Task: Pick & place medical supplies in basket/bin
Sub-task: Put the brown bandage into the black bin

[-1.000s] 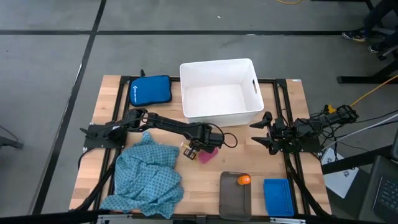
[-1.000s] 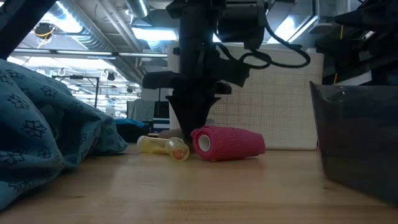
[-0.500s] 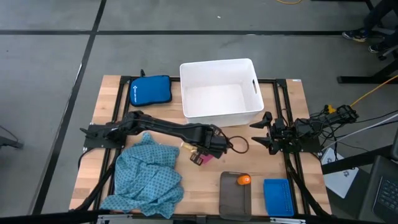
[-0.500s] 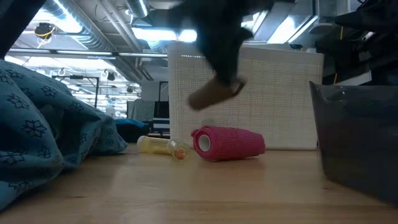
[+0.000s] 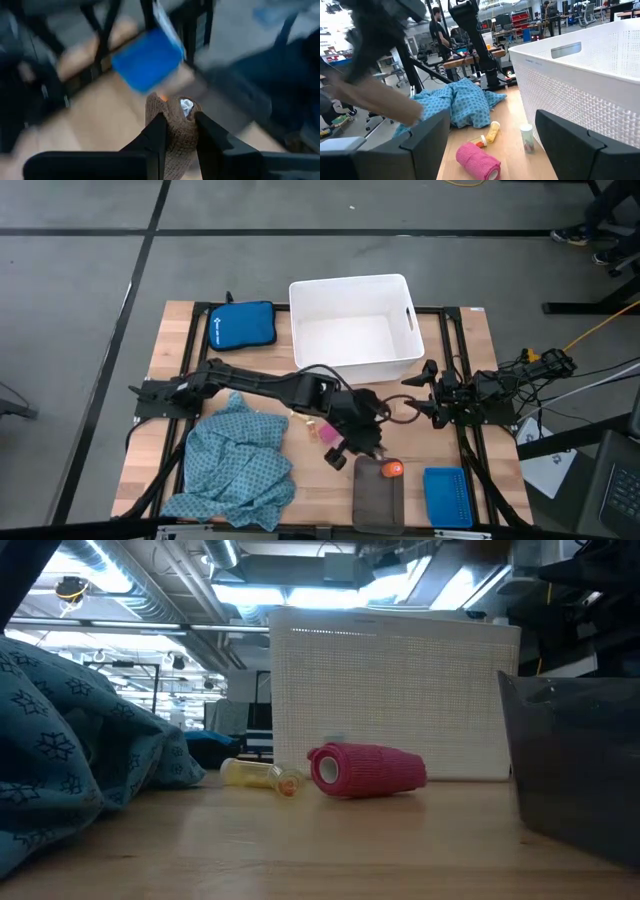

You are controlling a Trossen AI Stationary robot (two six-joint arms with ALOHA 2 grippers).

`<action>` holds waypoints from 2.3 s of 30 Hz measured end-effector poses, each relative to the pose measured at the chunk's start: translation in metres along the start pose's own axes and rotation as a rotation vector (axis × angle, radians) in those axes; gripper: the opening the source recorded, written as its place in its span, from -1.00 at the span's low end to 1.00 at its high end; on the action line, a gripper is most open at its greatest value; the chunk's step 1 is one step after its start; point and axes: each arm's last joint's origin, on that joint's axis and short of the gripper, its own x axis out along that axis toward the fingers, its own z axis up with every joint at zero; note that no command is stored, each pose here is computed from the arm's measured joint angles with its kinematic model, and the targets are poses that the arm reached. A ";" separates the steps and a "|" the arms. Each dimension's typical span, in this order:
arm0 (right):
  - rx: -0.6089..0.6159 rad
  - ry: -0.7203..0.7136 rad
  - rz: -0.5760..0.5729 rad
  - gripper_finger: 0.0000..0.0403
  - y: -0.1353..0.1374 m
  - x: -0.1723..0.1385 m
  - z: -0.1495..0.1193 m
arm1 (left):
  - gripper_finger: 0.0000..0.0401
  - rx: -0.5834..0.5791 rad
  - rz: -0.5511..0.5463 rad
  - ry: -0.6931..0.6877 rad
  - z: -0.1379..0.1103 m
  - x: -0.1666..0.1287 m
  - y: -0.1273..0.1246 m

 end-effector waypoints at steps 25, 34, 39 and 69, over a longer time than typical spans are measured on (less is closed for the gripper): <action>-0.002 0.007 0.000 0.48 0.000 0.000 -0.001 | -0.69 -0.152 -0.198 -0.464 -0.055 0.068 0.007; -0.003 0.009 0.000 0.48 0.000 0.000 -0.001 | -0.69 -0.177 -0.180 -0.474 -0.076 0.079 0.001; 0.016 0.008 -0.003 0.48 0.000 0.000 -0.001 | -0.69 -0.212 -0.184 -0.480 -0.091 0.086 -0.003; 0.016 0.009 -0.002 0.48 0.000 0.000 -0.001 | -0.70 -0.311 -0.233 -0.477 -0.117 0.091 -0.005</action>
